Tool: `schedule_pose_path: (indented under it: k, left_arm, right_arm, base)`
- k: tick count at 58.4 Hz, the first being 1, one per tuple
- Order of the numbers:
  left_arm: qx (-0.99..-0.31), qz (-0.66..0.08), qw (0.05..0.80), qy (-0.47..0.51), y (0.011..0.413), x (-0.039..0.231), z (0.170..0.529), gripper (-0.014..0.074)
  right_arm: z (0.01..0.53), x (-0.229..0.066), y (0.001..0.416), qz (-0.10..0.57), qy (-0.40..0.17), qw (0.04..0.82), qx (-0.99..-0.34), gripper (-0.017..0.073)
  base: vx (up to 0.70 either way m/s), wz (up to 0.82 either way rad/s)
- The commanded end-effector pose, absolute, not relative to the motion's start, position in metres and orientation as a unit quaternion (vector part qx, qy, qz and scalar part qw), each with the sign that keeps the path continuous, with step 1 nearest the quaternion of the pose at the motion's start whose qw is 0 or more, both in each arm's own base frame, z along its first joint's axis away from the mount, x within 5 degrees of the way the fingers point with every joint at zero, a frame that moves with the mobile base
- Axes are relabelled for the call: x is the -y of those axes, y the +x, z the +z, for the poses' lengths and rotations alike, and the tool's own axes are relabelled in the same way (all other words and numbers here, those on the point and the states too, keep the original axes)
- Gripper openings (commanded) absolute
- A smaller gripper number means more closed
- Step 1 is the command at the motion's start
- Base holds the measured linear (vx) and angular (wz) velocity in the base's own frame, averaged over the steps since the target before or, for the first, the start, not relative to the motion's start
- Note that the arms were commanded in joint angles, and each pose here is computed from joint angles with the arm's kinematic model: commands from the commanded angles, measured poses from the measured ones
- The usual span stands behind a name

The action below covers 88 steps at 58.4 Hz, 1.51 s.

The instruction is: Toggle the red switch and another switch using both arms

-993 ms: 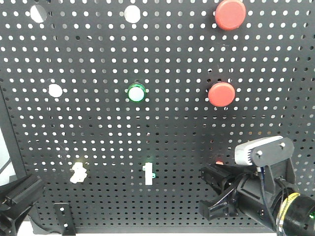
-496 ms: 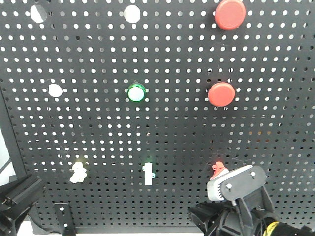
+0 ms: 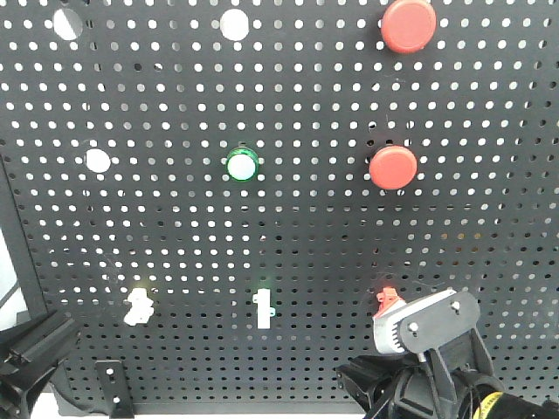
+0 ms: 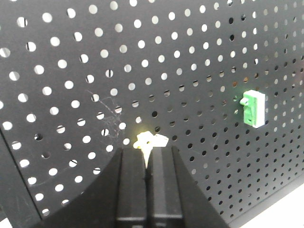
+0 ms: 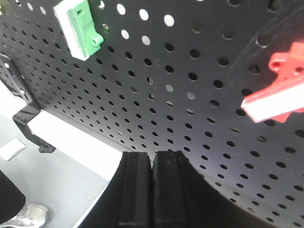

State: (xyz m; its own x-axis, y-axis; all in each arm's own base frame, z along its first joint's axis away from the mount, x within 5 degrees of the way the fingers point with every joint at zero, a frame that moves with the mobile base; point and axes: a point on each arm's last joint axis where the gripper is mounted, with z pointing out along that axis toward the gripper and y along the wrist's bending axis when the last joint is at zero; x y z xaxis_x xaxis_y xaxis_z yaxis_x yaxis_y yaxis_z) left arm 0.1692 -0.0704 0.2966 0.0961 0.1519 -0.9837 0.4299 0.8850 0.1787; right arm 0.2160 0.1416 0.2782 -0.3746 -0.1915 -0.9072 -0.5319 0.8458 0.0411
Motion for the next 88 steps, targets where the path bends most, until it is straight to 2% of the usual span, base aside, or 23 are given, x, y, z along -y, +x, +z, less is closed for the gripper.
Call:
schedule_pose_path:
  k: [1, 15, 24, 36, 50, 66, 88]
  left_arm:
    - [-0.628, -0.117, 0.741, 0.207, 0.168, 0.072, 0.313, 0.0002]
    - [-0.633, -0.088, 0.738, 0.218, 0.158, 0.065, 0.297, 0.0002]
    - [-0.652, -0.111, 0.746, 0.082, 0.128, 0.036, 0.264, 0.0002]
    - [-0.607, -0.002, 0.789, 0.097, 0.087, 0.014, 0.222, 0.0002]
    - [-0.692, 0.003, 0.718, 0.069, 0.068, 0.006, 0.200, 0.0002]
    - [-0.729, -0.005, 0.683, 0.042, 0.056, 0.004, 0.187, 0.0002]
    - [-0.715, -0.036, 0.698, -0.003, 0.056, 0.002, 0.192, 0.0002]
  right_arm:
    - [0.300, -0.144, 0.216, 0.190, -0.224, 0.555, -0.778, -0.0006]
    - [0.300, -0.144, 0.216, 0.190, -0.224, 0.555, -0.778, -0.0006]
    - [0.300, -0.144, 0.216, 0.190, -0.224, 0.555, -0.779, -0.0006]
    - [0.300, -0.144, 0.216, 0.190, -0.224, 0.555, -0.779, -0.0006]
    - [0.300, -0.144, 0.216, 0.189, -0.223, 0.554, -0.779, -0.0006]
    - [0.299, -0.144, 0.216, 0.188, -0.224, 0.553, -0.780, -0.0006]
    - [0.297, -0.143, 0.217, 0.183, -0.223, 0.546, -0.787, -0.0006]
  base:
    - [0.00, 0.00]
    - [0.00, 0.00]
    - [0.00, 0.00]
    - [0.00, 0.00]
    - [0.00, 0.00]
    - [0.00, 0.00]
    - [0.00, 0.00]
